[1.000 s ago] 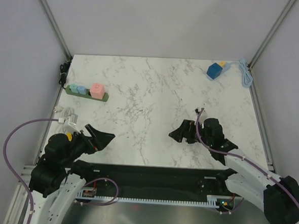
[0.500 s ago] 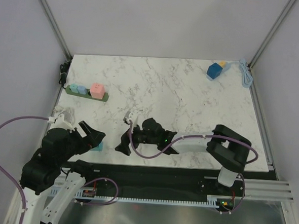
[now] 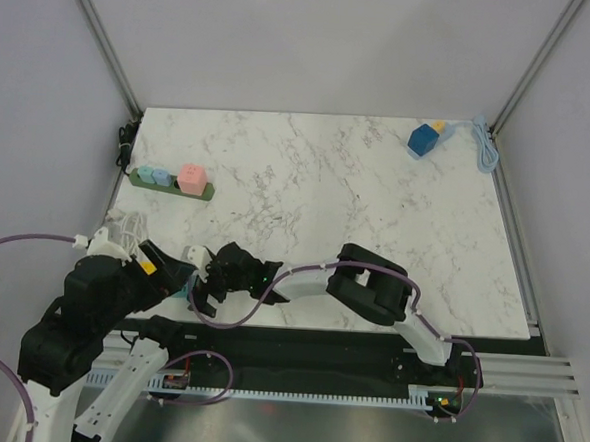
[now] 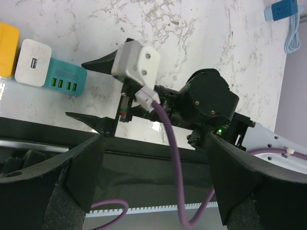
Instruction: Pull the plug off the socket
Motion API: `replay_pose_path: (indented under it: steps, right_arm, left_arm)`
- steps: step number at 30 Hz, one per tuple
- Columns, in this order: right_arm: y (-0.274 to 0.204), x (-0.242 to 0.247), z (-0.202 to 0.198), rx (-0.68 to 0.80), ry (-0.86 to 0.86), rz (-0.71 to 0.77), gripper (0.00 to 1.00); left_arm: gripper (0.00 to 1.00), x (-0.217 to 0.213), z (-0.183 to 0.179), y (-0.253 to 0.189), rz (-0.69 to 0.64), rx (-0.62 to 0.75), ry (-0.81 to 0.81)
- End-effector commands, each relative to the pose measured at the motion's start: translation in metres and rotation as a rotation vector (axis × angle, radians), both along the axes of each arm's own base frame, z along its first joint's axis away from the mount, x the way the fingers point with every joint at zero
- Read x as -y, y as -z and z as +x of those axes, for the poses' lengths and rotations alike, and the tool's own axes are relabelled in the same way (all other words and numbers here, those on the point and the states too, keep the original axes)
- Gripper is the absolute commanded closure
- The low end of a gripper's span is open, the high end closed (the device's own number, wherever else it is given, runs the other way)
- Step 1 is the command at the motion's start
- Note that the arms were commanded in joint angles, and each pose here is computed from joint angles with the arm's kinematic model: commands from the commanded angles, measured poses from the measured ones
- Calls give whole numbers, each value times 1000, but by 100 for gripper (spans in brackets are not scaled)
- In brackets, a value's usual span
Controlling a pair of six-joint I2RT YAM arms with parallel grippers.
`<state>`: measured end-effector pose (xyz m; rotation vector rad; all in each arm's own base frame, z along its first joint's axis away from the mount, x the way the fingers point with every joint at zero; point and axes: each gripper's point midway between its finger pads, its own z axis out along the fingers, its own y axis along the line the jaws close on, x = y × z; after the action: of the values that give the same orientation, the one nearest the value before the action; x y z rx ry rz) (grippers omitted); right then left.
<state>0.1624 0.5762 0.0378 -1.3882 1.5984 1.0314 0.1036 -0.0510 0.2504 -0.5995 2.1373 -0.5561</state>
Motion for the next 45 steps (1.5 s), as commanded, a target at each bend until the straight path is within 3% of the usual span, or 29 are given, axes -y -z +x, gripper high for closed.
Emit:
replay_pose_path:
  steps: [1,9,16,26,32,33,37,45]
  right_arm:
    - [2,-16,-7,92,-67,-17,2]
    - [26,-37,-5,149,-96,-79,5]
    - [46,-36,7,241,-90,-160,23]
    - [68,-16,21,331,-85,-259,35]
    - [68,-11,32,329,-59,-270,50]
    - [69,-10,32,322,-61,-270,58]
    - [70,1,41,289,-57,-285,74]
    - [67,36,47,290,-62,-341,86]
  left_arm:
    - [8,-6,-11,-16,-40,29,-41]
    - [8,-26,-25,-40,33,29,-95]
    - [9,-25,-28,-41,28,25,-85]
    - [9,-25,-27,-30,63,4,-61]
    - [9,-22,-21,-24,69,-2,-47]
    - [9,-21,-20,-24,72,0,-41]
    - [9,-20,-16,-22,83,-2,-36]
    - [10,-21,-6,-20,101,0,-48]
